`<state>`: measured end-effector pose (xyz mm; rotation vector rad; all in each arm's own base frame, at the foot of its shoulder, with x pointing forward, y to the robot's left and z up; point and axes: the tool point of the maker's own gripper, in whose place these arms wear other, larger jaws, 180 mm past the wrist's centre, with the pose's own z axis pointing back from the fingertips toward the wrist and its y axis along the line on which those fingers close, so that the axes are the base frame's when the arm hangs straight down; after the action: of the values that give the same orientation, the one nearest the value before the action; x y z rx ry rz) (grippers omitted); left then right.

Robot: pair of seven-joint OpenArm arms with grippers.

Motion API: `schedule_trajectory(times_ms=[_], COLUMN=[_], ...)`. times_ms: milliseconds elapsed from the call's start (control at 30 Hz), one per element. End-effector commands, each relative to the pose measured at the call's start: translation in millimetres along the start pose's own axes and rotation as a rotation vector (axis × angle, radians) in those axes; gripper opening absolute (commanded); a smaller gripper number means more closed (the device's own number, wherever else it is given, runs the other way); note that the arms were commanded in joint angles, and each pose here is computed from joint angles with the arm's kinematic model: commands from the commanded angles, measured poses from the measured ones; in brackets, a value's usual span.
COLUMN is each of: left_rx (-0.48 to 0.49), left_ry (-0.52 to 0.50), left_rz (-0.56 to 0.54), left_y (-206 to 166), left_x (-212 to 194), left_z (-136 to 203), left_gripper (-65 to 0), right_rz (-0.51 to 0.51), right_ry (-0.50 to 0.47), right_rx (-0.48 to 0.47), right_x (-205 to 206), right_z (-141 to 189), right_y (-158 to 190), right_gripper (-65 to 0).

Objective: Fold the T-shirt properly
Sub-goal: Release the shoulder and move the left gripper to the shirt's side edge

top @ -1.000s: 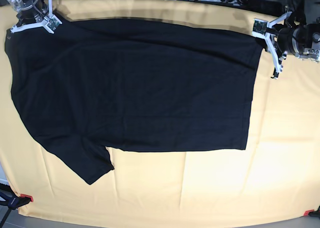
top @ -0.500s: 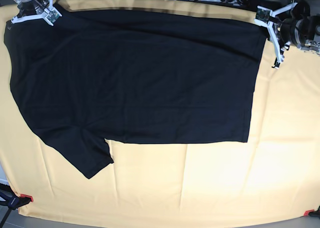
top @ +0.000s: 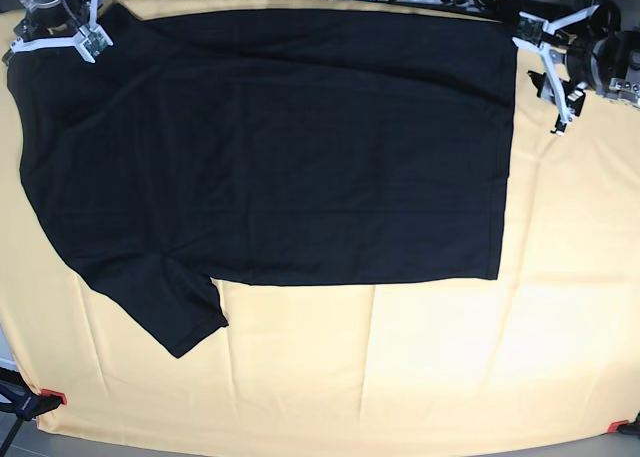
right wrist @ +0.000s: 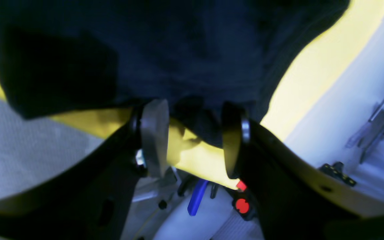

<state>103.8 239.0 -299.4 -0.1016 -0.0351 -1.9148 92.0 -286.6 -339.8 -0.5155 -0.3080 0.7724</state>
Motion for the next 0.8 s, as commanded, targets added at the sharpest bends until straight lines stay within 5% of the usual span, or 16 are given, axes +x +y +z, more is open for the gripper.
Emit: schedule_trajectory(times_ms=[0, 133, 267, 433, 533, 700, 767], left_rx=[0.007, 0.029, 0.264, 0.756, 0.911, 1.018, 1.054], left_ry=[0.008, 0.074, 0.132, 0.13, 0.104, 0.102, 0.101], left_rz=[-0.01, -0.041, 0.034, 0.26, 0.387, 0.606, 0.713], left_y=[2.5, 6.9, 47.8, 123.8, 150.8, 182.7, 199.3], left_x=[-0.9, -12.7, -23.8, -34.5, -45.4, -81.5, -100.5], left_z=[4.0, 4.7, 11.9, 38.5, 41.5, 18.7, 11.2], left_gripper=[-31.8, -31.9, -32.5, -59.5, -56.9, -37.3, -35.3], right_rz=[0.011, 0.018, 0.014, -0.028, -0.041, -0.043, -0.045], right_ry=[-0.022, -0.066, -0.123, -0.147, -0.161, -0.164, -0.169], right_rx=[-0.025, -0.103, -0.244, -0.317, -0.337, -0.341, -0.344], right_x=[6.1, 19.5, 32.6, 39.4, 44.7, 45.6, 47.0], right_z=[4.5, 13.7, 23.9, 26.3, 26.2, 26.2, 26.3], right_y=[-7.3, -22.9, -48.6, -65.2, -71.7, -72.9, -74.1], right_gripper=[-36.3, -36.3, -36.3, -36.3, -36.3, -36.3, -36.3])
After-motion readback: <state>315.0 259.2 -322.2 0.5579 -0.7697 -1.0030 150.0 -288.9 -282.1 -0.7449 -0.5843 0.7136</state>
